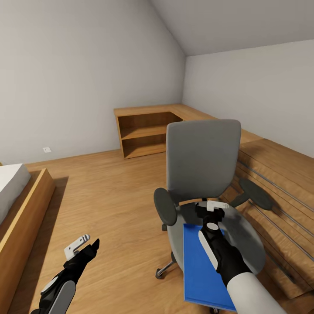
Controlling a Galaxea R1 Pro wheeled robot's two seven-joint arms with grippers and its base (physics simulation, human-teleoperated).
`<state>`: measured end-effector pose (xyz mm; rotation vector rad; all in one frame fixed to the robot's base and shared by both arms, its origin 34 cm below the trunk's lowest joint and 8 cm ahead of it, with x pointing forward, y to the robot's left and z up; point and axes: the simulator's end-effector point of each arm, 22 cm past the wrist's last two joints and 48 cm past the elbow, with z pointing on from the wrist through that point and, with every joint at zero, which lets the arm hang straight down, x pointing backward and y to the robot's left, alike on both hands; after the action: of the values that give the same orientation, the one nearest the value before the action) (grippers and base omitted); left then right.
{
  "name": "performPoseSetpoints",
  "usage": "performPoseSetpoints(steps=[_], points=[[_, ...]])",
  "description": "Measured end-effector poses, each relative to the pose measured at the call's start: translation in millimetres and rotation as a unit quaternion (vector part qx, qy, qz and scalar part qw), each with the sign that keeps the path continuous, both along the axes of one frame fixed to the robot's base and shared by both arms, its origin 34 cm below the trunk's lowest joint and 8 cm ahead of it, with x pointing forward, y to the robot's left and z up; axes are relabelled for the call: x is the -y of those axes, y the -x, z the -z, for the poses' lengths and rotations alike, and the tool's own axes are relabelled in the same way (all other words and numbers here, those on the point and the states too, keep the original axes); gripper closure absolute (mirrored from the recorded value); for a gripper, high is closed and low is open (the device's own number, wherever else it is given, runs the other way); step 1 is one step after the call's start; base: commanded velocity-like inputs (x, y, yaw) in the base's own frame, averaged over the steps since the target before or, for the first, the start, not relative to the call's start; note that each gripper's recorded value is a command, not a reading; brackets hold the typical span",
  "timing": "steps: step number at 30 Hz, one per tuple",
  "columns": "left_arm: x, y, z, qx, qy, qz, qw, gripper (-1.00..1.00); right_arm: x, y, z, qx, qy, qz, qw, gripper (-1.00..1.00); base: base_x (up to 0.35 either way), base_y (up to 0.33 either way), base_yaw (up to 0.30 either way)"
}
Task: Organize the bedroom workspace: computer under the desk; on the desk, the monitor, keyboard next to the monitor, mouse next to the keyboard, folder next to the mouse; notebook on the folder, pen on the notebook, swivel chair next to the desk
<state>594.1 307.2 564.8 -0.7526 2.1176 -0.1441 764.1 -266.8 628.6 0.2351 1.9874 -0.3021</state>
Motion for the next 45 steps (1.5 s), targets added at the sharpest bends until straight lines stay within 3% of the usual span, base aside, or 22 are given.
performPoseSetpoints(steps=[7, 23, 45], points=[[0, -1, -3, 0.004, 0.001, 0.0, 1.0, -1.0, 1, 1, -4, 0.003, 0.001, 0.0, 1.0, -1.0, -0.051, 0.0, -0.198], [0, -3, -12, 0.013, 0.001, 0.0, 0.9999, -1.0, 0, 1, -15, 0.012, -0.001, 0.0, 0.9999, -1.0, -0.322, 0.033, -0.21], [0, -4, -15, 0.016, 0.0, 0.0, 0.9999, -1.0, -3, 0, -21, 0.019, 0.0, -0.002, 0.9998, -1.0, -0.307, 0.15, -0.284]])
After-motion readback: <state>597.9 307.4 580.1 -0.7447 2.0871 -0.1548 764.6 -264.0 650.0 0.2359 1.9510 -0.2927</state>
